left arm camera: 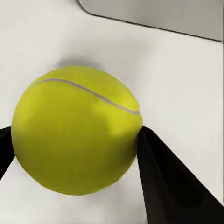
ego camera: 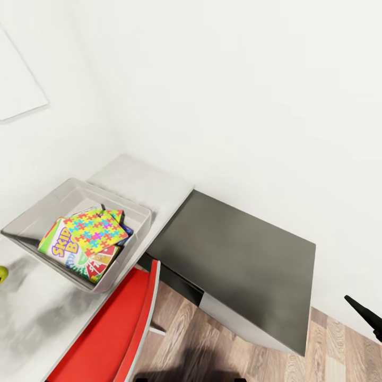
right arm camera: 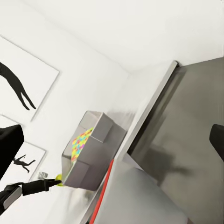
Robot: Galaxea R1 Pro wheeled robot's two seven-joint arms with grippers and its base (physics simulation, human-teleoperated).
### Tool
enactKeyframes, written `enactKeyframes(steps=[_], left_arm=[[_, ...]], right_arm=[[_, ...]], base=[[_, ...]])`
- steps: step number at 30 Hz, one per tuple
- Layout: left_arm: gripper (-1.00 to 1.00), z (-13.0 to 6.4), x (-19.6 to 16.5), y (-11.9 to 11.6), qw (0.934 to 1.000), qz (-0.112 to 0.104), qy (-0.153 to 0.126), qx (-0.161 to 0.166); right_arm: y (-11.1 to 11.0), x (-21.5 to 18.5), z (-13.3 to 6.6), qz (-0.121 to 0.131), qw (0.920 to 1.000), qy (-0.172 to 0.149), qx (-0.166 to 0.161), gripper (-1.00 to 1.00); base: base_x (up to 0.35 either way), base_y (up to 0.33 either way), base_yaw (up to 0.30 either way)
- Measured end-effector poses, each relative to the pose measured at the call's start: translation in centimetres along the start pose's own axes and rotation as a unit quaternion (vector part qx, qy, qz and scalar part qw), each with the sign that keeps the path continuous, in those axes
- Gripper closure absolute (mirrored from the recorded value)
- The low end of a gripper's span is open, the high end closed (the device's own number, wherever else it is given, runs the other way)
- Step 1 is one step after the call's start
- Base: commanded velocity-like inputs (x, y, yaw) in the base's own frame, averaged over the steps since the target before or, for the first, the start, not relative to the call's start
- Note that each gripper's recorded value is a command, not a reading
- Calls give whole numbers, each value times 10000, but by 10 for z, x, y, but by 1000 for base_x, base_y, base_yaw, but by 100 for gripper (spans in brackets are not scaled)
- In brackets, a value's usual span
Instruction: Put all the toys in the child's room - the three board games (two on the bed and one on the table), the two jigsaw puzzles on the table, and the tennis ball on the table - inside the toy box on the table in the child's room.
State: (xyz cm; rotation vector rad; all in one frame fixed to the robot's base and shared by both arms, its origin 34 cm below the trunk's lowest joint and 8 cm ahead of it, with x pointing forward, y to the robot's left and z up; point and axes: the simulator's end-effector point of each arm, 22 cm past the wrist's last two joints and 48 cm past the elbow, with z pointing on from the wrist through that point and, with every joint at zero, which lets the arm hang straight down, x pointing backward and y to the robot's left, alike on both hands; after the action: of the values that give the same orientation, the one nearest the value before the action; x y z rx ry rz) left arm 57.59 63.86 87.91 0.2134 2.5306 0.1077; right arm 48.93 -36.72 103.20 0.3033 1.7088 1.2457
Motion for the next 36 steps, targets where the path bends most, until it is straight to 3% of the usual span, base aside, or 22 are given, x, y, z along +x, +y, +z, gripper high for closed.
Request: enactKeyframes(steps=[8, 11, 20, 26, 32, 36], left_arm=[[100, -42, -29, -10, 9947, -79, -378, 948], [100, -70, -44, -21, 9861, -124, -625, 1533], [100, -123, -73, -41, 9648, -99, -881, 2476], [100, -141, -104, -47, 9650, 37, -1003, 2423], [100, -162, -126, -38, 9658, -98, -1264, 2261], [100, -174, -137, -32, 9668, -278, -1274, 2199]], right_arm=[[4, -2, 0, -43, 10000, -28, -42, -100], [6, -3, -1, -58, 10000, -39, -58, -100], [10, -6, -1, -99, 9999, -69, -109, -100], [13, -7, -1, -132, 9998, -81, -135, -100], [16, -8, -1, -160, 9997, -94, -161, -100], [18, -9, -1, -177, 9996, -97, -175, -100]], base=[[0, 0, 0], [0, 0, 0], [0, 0, 0], [0, 0, 0], [0, 0, 0], [0, 0, 0]])
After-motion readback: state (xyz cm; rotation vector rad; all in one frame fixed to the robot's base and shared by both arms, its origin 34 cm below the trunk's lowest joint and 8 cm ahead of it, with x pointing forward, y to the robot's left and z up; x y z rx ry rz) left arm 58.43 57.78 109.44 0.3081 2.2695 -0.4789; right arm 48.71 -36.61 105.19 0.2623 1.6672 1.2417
